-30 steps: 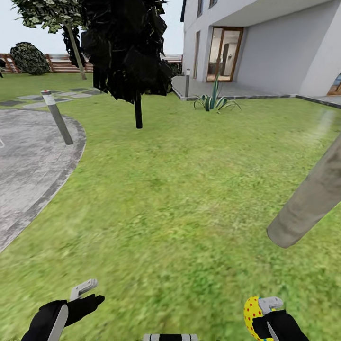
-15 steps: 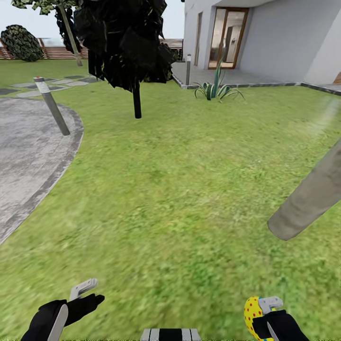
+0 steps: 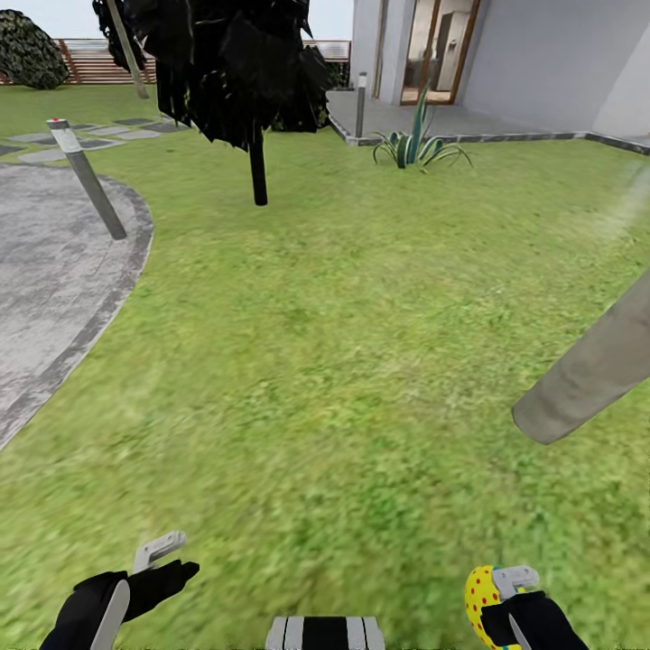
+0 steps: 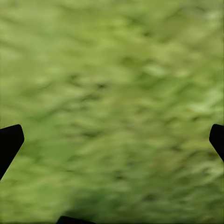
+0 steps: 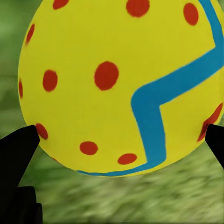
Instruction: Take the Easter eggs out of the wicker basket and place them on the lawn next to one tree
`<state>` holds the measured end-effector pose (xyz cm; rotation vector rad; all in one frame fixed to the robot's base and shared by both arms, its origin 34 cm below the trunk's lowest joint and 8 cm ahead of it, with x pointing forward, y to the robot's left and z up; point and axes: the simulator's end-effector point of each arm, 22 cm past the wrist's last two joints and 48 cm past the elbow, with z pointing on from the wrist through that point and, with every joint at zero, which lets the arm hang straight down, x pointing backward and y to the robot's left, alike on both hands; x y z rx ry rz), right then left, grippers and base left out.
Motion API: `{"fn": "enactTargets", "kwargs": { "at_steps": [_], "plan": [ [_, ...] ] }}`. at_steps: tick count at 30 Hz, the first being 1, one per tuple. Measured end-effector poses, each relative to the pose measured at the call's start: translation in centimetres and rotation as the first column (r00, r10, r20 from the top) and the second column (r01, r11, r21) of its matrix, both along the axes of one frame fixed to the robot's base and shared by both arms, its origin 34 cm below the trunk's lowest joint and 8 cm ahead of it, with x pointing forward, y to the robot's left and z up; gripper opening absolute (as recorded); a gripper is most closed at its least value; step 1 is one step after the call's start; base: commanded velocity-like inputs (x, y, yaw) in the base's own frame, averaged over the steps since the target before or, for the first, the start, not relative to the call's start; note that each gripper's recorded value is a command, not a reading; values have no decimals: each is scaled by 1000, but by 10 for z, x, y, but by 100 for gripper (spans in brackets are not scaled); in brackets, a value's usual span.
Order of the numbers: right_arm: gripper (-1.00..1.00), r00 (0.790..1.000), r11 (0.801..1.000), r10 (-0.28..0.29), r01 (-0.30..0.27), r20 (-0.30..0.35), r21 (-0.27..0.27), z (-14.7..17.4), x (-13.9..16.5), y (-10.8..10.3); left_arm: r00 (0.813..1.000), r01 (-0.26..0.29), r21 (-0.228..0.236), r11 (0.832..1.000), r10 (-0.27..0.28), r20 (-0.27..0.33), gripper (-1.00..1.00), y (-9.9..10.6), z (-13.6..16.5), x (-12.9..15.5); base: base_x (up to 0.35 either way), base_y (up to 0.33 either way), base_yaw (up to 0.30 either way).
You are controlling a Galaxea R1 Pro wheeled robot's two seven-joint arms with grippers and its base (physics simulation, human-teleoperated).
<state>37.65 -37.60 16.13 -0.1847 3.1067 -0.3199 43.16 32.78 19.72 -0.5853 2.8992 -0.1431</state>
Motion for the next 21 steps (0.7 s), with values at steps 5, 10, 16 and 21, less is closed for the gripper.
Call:
{"fn": "enactTargets", "kwargs": {
  "at_steps": [5, 10, 16, 21],
  "plan": [
    [-100, 1000, 1000, 0, 0, -20, 0, -6, -7, 0, 1000, 0, 0, 1000, 0, -20, 100, 0, -8, -6, 0, 0, 0],
    [-100, 999, 1000, 1, -1, -42, 0, -13, -14, 0, 999, 0, 0, 1000, 0, -41, 100, 0, -15, -13, 0, 0, 0],
    [-100, 998, 1000, 1, -1, -59, 0, -18, -20, 0, 998, 0, 0, 1000, 0, -57, 100, 0, -21, -18, 0, 0, 0],
    [-100, 998, 1000, 1, -1, -59, 0, -18, -20, 0, 998, 1, -2, 1000, -1, -57, 100, -1, -21, -18, 0, 0, 0]
  ]
}}
